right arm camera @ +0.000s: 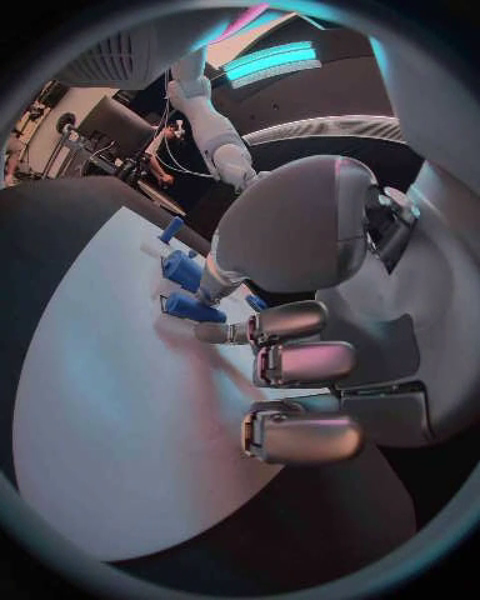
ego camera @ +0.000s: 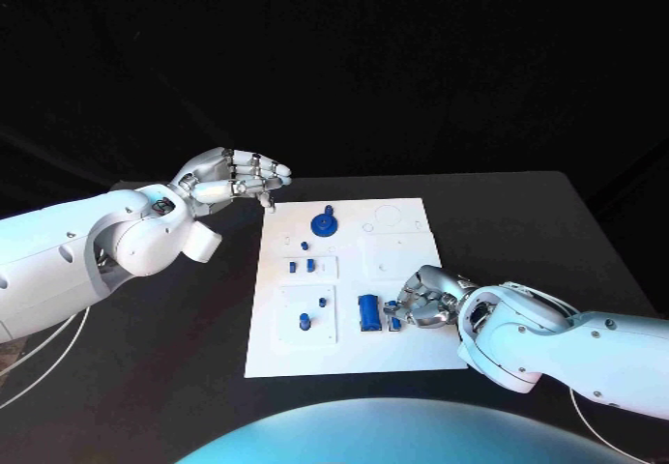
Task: Assemble the parts on the task board
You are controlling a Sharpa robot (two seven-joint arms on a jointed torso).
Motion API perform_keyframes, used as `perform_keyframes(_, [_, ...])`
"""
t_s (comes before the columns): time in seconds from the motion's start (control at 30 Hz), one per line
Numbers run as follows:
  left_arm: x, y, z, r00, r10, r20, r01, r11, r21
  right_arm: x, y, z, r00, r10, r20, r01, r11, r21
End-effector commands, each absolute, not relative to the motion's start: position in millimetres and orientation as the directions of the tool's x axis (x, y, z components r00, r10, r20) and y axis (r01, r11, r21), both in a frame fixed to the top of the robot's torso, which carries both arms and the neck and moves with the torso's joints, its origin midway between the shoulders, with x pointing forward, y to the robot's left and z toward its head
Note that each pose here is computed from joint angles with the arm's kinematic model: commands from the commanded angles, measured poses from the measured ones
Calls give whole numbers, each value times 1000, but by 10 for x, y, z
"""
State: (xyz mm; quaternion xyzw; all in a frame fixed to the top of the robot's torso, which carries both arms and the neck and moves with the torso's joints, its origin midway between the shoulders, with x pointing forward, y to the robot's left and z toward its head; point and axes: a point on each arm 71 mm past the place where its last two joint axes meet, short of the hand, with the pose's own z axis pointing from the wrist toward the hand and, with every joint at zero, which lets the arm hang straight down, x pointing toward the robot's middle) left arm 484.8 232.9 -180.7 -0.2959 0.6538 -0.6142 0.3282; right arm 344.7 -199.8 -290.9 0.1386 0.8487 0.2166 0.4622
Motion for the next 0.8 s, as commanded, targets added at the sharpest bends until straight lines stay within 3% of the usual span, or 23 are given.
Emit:
perform_keyframes(0.03, [4839,2308,-1796,-623,-780,-59,19,60,-998,3439,-1981,-2919,-539,418,-731,24,875,483])
perform_keyframes(0.8, [4845,2322,-1797,-619,-783,-61,20,62,-998,3420,-2013,-2895,-535,419,-733,10,871,491])
